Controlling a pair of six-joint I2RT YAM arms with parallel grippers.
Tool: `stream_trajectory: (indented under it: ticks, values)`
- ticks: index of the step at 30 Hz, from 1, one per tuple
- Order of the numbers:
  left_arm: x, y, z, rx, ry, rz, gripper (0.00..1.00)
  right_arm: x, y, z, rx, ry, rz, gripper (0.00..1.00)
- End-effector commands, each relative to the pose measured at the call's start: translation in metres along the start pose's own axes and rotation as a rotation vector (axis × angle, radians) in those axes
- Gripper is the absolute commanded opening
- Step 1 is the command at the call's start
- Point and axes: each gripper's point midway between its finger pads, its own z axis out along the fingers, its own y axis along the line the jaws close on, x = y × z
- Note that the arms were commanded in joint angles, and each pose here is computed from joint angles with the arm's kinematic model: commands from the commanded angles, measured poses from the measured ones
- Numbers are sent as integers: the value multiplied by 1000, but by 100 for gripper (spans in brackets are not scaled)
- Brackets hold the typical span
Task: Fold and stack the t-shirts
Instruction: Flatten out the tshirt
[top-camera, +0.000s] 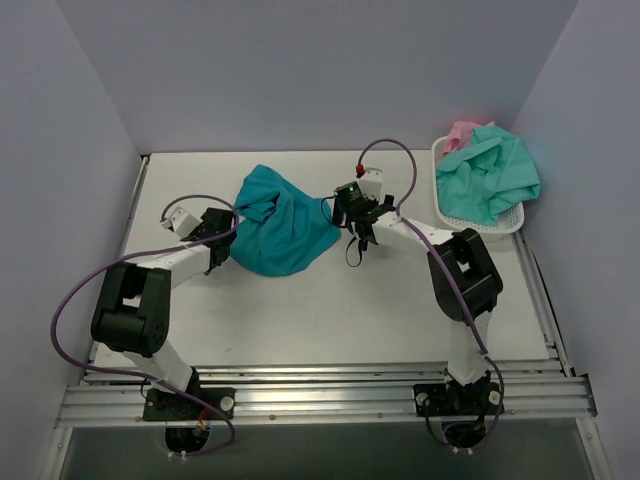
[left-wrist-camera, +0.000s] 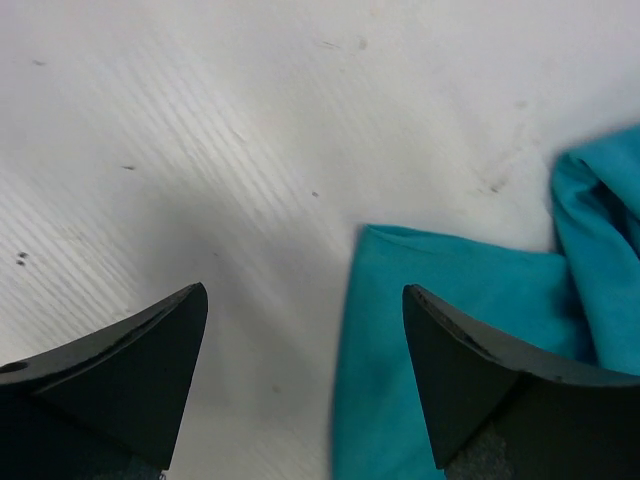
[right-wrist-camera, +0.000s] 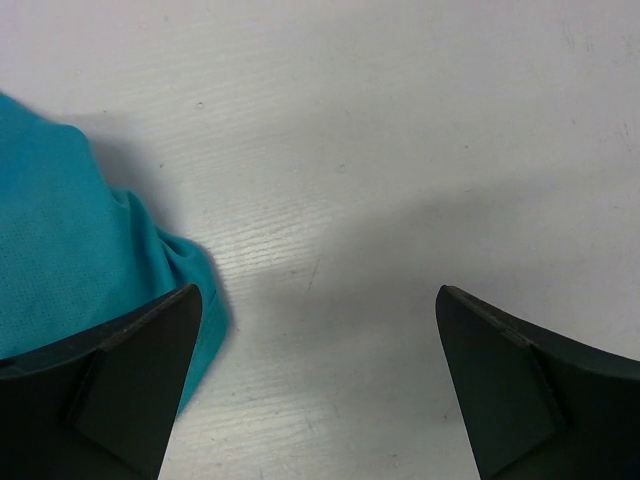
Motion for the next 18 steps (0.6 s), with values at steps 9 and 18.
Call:
stream_trajectory:
  ticks: [9,18]
  values:
    - [-6,-24,48,124,85,-163,84,-18,-5,-7,4,-42,43,100]
    - [16,-30,51,210,149,-182,80,-16,-10,2,38,-35,32,100]
